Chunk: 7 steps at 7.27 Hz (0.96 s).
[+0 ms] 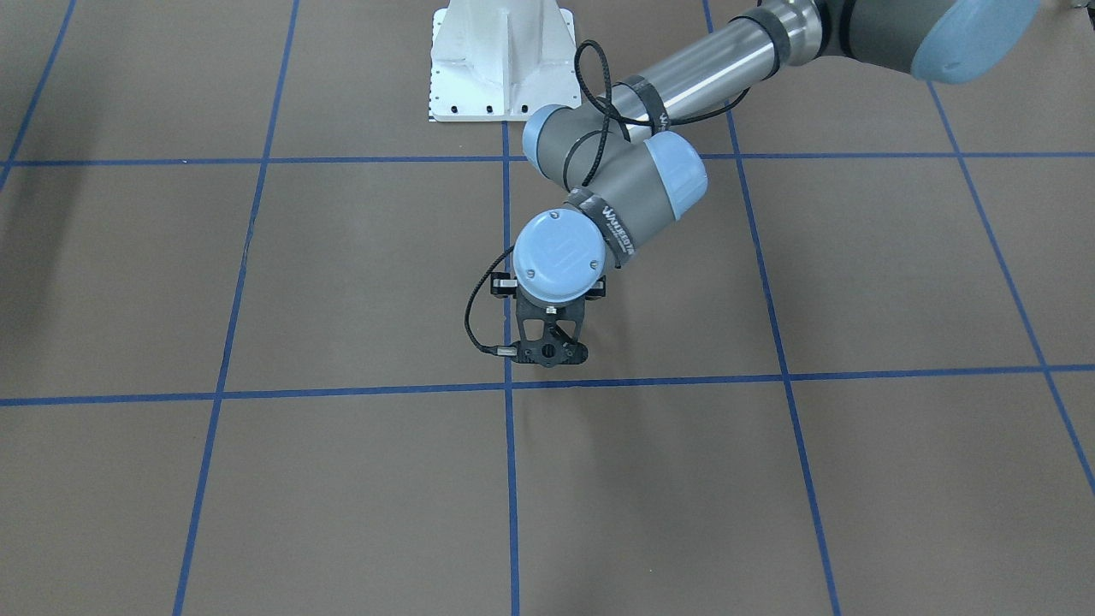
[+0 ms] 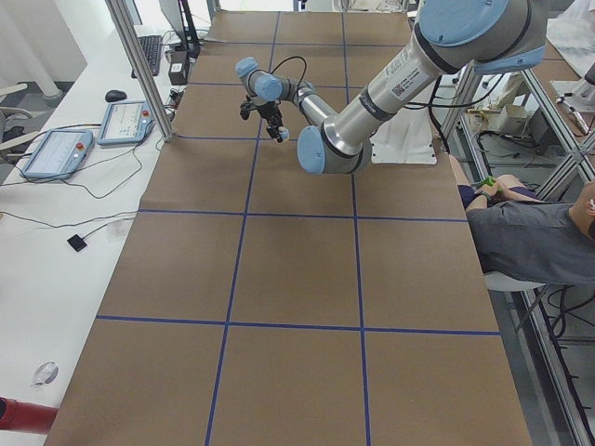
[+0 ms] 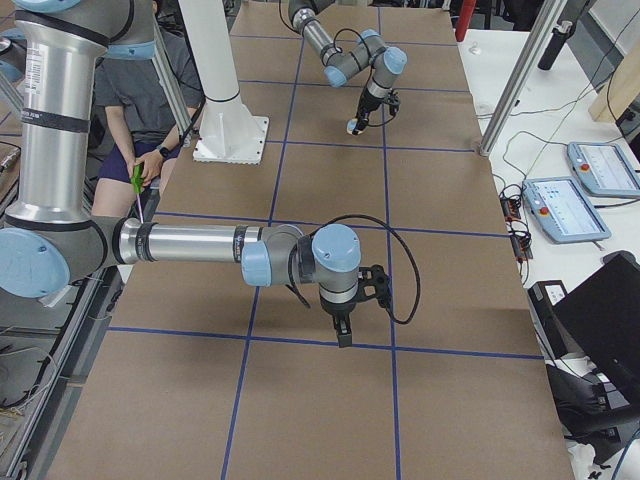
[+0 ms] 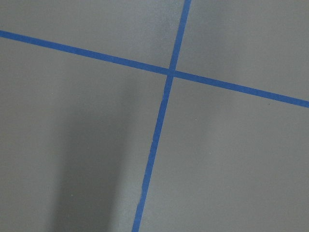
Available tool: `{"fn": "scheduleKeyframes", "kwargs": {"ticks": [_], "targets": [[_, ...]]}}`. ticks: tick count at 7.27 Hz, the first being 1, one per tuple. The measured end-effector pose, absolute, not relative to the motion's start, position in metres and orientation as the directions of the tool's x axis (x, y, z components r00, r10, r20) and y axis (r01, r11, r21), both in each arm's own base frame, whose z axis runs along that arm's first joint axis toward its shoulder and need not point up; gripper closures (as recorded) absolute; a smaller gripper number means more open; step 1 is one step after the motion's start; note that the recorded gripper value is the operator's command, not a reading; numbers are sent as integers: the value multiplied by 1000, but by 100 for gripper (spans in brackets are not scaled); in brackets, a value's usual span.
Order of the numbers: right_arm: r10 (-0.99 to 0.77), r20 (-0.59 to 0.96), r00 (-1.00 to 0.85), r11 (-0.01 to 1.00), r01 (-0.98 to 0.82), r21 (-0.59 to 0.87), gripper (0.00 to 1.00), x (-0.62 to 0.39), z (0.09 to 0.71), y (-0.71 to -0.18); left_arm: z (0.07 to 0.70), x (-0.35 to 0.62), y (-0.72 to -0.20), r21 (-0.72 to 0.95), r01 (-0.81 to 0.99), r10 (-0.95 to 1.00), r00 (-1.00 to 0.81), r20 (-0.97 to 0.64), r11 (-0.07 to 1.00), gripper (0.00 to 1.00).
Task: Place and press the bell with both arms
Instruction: 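Carry the bell with the left gripper toward the table's center, then lower the bell onto the table and open the left gripper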
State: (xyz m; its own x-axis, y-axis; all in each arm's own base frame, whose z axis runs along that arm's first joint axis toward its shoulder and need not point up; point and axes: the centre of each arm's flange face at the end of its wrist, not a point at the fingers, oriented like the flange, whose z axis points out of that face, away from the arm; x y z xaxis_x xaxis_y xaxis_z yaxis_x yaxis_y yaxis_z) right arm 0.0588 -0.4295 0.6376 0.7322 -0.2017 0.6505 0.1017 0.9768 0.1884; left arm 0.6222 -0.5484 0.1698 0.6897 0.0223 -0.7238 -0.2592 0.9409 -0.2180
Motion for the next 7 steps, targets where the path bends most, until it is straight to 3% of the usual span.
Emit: {"fn": "scheduleKeyframes", "kwargs": {"ticks": [1, 3, 4, 5, 6, 7], "targets": [[-197, 652, 732, 978, 97, 187, 0, 59, 637, -430, 172, 640, -543, -220, -249, 15, 694, -720, 943, 70], [-190, 653, 733, 979, 90, 184, 0, 59, 635, -430, 179, 655, -537, -202, -235, 23, 705, -709, 951, 54], [-189, 653, 733, 979, 89, 183, 0, 59, 635, -430, 179, 658, -535, -197, -236, 27, 704, -710, 952, 33], [-189, 653, 733, 979, 89, 183, 0, 59, 634, -430, 178, 661, -533, -191, -238, 32, 701, -713, 952, 20], [-188, 653, 733, 979, 88, 183, 0, 59, 635, -430, 178, 662, -532, -188, -241, 36, 699, -714, 952, 0], [-188, 653, 733, 979, 88, 182, 0, 59, 635, -430, 179, 663, -531, -187, -242, 37, 699, -714, 952, 0]]}}
